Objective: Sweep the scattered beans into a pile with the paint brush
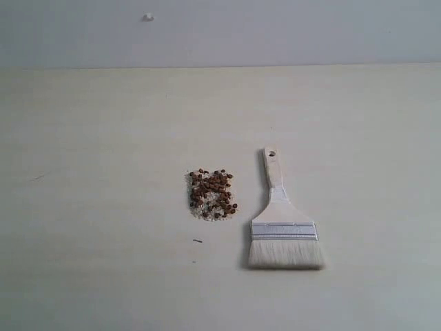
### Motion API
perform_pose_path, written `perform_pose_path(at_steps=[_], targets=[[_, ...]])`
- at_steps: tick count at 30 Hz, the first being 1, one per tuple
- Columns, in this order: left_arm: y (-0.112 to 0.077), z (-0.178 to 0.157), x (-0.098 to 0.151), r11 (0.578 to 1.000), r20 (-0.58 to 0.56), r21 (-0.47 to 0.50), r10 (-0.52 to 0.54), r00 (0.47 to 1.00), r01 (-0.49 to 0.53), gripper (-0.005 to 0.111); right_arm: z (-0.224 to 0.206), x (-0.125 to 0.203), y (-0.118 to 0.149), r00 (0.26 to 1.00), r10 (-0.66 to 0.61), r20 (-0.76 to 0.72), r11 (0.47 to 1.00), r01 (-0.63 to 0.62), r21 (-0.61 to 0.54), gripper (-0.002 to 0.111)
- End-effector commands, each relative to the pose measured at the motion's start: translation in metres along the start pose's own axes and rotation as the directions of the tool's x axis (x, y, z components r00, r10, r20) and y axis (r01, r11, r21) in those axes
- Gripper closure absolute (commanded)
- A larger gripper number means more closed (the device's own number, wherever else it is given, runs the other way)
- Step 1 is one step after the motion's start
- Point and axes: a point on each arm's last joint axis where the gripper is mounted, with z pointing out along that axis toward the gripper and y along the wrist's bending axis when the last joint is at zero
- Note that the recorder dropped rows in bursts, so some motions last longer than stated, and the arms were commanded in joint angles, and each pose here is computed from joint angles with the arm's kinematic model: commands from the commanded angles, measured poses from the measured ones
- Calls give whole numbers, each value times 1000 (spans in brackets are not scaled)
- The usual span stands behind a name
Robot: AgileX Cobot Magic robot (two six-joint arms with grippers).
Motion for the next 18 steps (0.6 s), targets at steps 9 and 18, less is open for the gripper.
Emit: perform_pose_path(at_steps=[9,18], targets=[[0,0,1,1000,-7,9,-8,1000,8,107,-30,-9,1,944,-306,124,952,302,57,108],[-1,0,1,1000,-7,13,-8,1000,8,107,-62,-7,6,883,-433,179,901,427,75,108]])
